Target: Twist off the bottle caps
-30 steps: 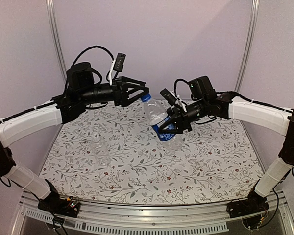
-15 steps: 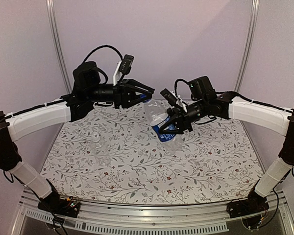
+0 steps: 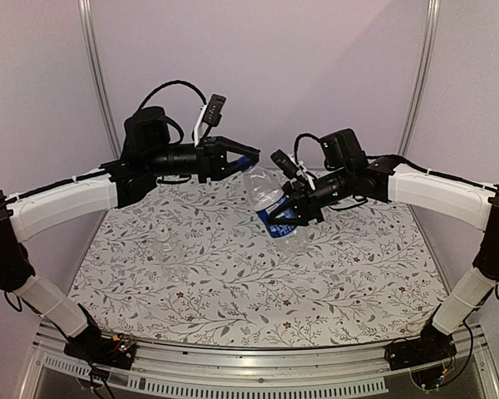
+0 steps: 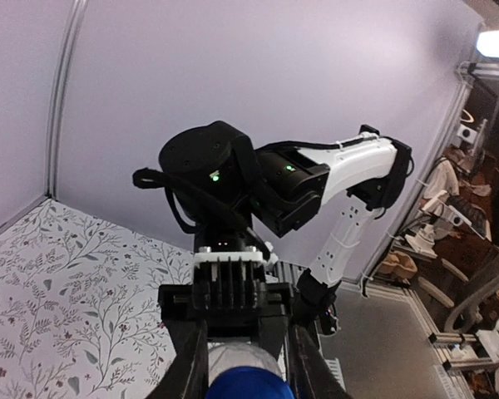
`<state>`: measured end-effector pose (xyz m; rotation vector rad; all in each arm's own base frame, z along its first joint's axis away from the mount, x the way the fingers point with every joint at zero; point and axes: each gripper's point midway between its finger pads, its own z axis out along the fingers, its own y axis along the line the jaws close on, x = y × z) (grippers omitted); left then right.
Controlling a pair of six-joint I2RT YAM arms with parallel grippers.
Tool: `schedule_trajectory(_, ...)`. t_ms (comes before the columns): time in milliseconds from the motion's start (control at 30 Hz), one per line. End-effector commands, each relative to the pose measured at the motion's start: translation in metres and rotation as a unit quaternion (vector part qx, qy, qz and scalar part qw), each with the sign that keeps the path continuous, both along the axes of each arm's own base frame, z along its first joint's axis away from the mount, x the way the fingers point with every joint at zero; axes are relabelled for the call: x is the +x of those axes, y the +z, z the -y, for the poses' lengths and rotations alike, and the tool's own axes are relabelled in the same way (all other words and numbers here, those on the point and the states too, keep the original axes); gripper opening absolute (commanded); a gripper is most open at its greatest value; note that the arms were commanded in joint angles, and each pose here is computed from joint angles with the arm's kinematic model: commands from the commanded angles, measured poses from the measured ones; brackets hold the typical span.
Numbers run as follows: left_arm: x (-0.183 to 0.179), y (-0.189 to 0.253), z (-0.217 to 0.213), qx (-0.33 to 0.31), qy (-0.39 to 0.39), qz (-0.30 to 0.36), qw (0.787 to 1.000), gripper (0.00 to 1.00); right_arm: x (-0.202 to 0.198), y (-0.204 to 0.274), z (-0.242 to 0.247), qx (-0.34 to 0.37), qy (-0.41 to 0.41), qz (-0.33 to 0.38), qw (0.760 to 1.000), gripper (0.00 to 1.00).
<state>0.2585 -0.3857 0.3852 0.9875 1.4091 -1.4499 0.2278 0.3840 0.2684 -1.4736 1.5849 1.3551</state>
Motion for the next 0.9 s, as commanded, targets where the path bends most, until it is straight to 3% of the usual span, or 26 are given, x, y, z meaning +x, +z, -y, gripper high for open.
schedule_trajectory(0,0.04,0.008,-0.027,0.001,0.182,-0.058,0.982,0.11,0.025,-0.001,0.004,-0.031,-0.073,0.029,0.996,0.4)
schedule_trajectory(167,0.054,0.0,-0.046,0.013,0.309,-0.116,0.944,0.08,0.032,-0.004,0.005,-0.042,-0.094,0.034,0.994,0.39)
schedule_trajectory(400,0.055,-0.005,-0.058,0.019,0.367,-0.142,0.919,0.11,0.035,-0.007,0.005,-0.048,-0.103,0.035,0.993,0.39)
schedule_trajectory(567,0.052,0.001,-0.056,0.014,0.358,-0.131,0.924,0.26,0.035,-0.007,0.006,-0.049,-0.101,0.034,0.993,0.39)
schedule_trajectory(767,0.043,0.016,-0.044,0.002,0.307,-0.082,0.948,0.63,0.031,-0.005,0.005,-0.042,-0.09,0.032,0.995,0.39)
schedule_trajectory(867,0.038,0.02,-0.04,-0.002,0.276,-0.064,0.959,0.74,0.028,-0.004,0.005,-0.039,-0.083,0.029,0.995,0.39)
